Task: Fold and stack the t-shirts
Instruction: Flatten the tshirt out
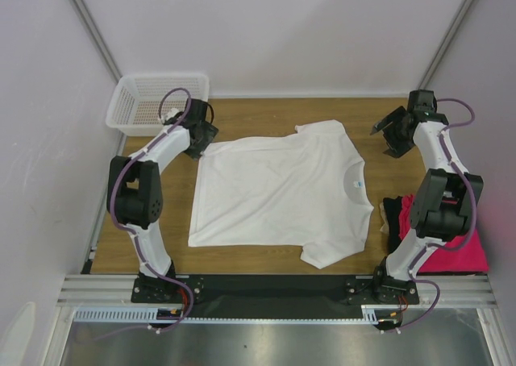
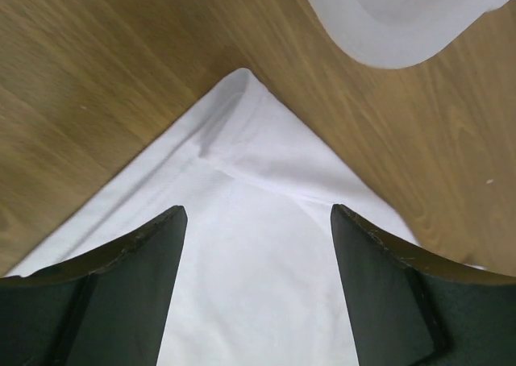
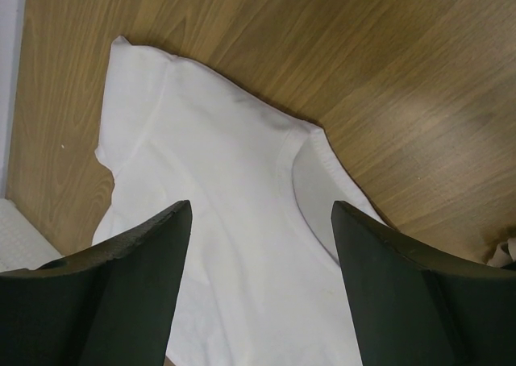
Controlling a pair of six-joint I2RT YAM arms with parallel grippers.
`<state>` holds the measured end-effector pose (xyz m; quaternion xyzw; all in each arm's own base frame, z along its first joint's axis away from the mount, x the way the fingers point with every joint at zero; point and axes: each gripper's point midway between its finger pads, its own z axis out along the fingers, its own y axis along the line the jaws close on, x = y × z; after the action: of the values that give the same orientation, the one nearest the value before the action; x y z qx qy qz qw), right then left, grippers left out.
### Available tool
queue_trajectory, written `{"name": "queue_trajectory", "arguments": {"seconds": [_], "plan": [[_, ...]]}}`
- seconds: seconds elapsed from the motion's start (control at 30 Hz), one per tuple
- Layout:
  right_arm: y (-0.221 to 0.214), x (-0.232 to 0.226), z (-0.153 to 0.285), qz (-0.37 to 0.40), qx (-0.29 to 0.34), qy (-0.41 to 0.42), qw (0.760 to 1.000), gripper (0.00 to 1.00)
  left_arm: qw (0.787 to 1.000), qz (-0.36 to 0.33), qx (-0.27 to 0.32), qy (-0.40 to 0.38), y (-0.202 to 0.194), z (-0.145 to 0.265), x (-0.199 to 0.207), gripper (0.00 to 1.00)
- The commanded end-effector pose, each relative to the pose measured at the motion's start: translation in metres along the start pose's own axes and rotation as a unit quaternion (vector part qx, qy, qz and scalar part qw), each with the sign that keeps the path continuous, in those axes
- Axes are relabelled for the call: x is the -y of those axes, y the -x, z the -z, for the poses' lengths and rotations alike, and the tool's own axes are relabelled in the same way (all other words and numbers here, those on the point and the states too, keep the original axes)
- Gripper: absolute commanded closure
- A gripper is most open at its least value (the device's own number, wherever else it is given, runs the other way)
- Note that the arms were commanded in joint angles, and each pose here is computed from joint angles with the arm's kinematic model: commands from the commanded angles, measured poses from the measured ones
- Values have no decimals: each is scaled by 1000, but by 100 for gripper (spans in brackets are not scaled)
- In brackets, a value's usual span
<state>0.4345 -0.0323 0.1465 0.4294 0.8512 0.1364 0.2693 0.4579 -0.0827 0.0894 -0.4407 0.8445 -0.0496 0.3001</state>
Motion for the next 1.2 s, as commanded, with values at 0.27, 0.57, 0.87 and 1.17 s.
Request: {"name": "queue_trajectory", "arguments": {"seconds": [0.27, 0.57, 0.87, 1.17], "plan": [[15, -18, 4, 25, -1, 13, 1000, 24, 983, 184, 1, -9, -10, -20, 10, 25], [17, -18, 1, 27, -5, 8, 1000, 25, 980, 201, 16, -4, -18, -29, -6, 31], [17, -16, 5, 26, -2, 3, 1000, 25, 977, 210, 42, -15, -10, -41, -2, 47], [16, -13, 5, 24, -2, -5, 1000, 25, 974, 222, 38, -10, -12, -52, -4, 52]]}}
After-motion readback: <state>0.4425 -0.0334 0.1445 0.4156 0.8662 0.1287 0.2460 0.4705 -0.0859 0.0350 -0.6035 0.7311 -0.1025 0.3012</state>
